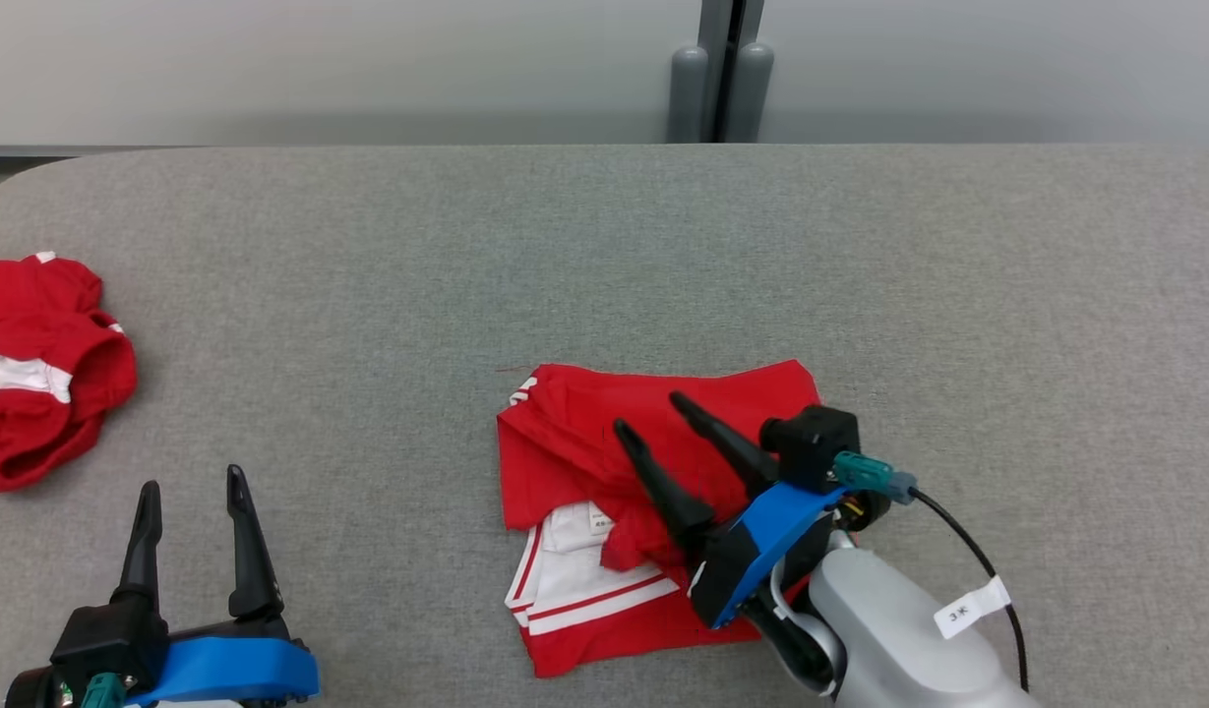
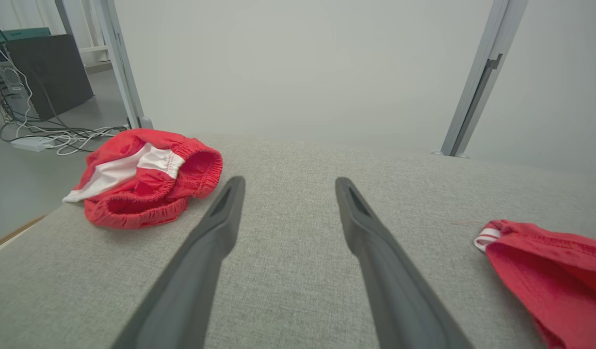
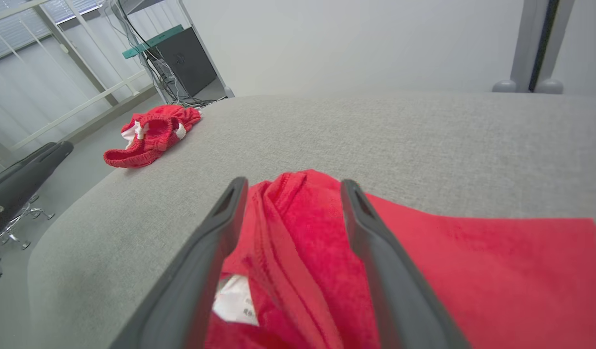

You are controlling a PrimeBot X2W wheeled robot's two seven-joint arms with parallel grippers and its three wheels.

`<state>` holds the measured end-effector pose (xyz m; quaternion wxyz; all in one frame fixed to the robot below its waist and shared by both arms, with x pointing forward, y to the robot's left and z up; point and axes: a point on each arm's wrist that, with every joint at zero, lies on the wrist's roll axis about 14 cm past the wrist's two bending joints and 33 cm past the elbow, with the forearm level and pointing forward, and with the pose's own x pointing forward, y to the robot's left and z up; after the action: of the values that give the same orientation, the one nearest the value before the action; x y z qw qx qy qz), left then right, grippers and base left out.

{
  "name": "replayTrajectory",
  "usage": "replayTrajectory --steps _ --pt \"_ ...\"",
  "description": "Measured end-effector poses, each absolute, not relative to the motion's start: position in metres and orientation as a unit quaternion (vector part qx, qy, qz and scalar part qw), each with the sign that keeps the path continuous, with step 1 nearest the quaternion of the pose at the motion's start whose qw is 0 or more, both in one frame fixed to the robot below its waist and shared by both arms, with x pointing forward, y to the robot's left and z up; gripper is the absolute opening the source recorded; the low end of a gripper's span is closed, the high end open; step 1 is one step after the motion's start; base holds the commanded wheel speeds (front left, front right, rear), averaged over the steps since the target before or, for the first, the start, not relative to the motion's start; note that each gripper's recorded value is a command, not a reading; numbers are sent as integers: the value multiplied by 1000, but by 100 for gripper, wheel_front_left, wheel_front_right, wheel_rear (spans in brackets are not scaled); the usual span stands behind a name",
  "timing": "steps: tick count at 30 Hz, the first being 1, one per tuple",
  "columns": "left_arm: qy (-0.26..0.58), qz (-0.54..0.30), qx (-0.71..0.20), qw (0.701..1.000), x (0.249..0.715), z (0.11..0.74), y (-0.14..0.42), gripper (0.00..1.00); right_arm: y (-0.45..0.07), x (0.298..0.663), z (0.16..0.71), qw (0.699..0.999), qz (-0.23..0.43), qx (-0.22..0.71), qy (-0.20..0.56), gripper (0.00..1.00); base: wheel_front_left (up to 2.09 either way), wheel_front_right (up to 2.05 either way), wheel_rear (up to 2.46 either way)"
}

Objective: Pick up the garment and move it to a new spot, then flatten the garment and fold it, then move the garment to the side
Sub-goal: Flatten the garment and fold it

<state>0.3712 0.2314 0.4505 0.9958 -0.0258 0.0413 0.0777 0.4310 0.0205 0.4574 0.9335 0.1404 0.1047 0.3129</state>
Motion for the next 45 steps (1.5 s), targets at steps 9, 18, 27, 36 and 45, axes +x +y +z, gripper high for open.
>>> replayTrajectory --steps 9,18,27,36,45 --pt "30 65 -23 997 378 457 225 100 -59 456 482 971 210 109 37 100 0 0 0" --pt "28 53 -22 998 379 458 218 100 -132 437 488 989 111 98 -1 100 0 0 0" --pt "21 51 -21 998 373 464 218 100 -153 404 486 992 67 108 -8 100 0 0 0" --pt "26 54 -19 998 363 462 221 100 -149 388 476 993 67 102 7 100 0 0 0" --pt "33 57 -16 998 354 459 224 100 -150 383 470 993 66 92 16 100 0 0 0"
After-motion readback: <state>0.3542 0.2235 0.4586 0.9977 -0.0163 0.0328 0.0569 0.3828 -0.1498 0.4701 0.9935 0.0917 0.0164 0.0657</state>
